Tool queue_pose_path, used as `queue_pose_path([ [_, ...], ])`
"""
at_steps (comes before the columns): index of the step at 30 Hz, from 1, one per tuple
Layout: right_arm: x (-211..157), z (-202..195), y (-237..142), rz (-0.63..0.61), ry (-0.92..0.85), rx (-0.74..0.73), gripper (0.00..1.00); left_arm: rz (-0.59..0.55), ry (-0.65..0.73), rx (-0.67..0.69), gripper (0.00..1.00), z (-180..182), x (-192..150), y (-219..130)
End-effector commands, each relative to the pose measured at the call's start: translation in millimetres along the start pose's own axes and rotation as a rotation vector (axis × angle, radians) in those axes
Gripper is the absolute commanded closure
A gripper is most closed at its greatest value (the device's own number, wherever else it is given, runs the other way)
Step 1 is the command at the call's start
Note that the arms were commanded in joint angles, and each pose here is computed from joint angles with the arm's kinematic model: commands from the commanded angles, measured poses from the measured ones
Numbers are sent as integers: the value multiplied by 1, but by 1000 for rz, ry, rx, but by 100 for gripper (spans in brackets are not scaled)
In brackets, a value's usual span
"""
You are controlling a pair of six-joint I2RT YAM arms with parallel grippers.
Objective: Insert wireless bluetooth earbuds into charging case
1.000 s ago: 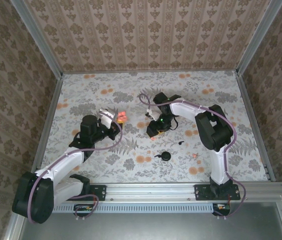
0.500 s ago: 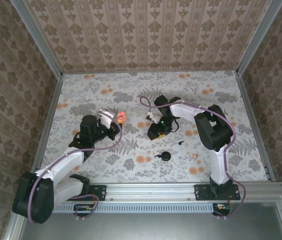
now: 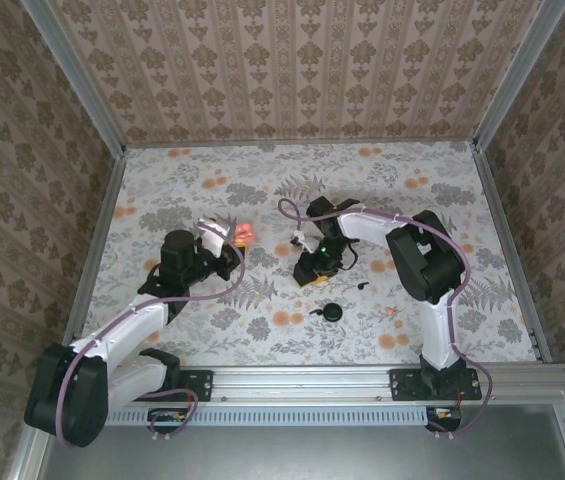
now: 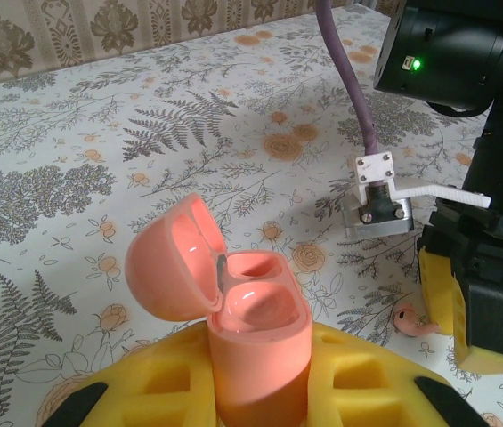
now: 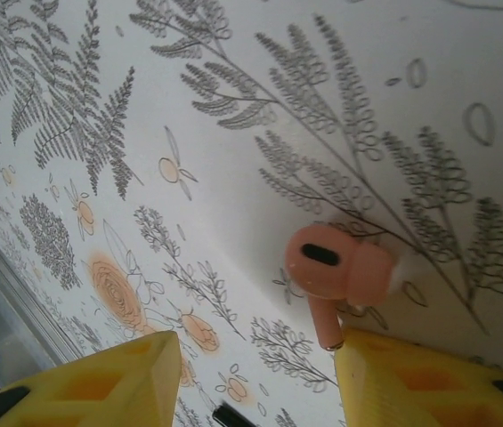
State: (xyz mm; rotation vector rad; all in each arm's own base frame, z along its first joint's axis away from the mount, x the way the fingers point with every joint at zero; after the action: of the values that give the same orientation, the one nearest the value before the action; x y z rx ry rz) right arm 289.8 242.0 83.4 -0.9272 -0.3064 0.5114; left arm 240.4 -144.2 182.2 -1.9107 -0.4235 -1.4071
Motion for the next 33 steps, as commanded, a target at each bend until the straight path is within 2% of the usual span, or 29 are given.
queue_pose_path([
  [1, -2, 9, 4, 1, 10, 33, 49, -3, -14, 3, 84, 1, -3, -2],
  [8, -1, 17, -11, -28, 40, -7, 49, -5, -23, 18, 84, 2, -3, -4],
  [12, -1, 23, -32, -68, 122, -82, 49, -5, -24, 31, 84, 3, -4, -6],
  [17, 1, 17, -49, -114, 289, -254, 49, -1, -26, 39, 84, 4, -6, -6],
  [22, 7, 12, -47, -101, 389, -295, 51, 1, -21, 43, 84, 4, -5, -7],
  [33, 28, 9, -28, -104, 429, -299, 52, 14, -7, 46, 84, 5, -7, -7],
])
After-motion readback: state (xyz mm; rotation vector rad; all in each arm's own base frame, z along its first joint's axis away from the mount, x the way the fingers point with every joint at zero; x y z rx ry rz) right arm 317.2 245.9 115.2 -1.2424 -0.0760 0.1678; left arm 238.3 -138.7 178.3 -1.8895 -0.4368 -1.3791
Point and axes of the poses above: each hand's point on the last joint's axis, 136 mm out from that joint toward the fingers, its own y axis out along the fingers, its own z axis along the line the jaws close on, x = y × z, the point moved 7 cm from there along -y, back along the fingers, and after that the axes turned 2 degrees about -y, right-handed, at the moved point
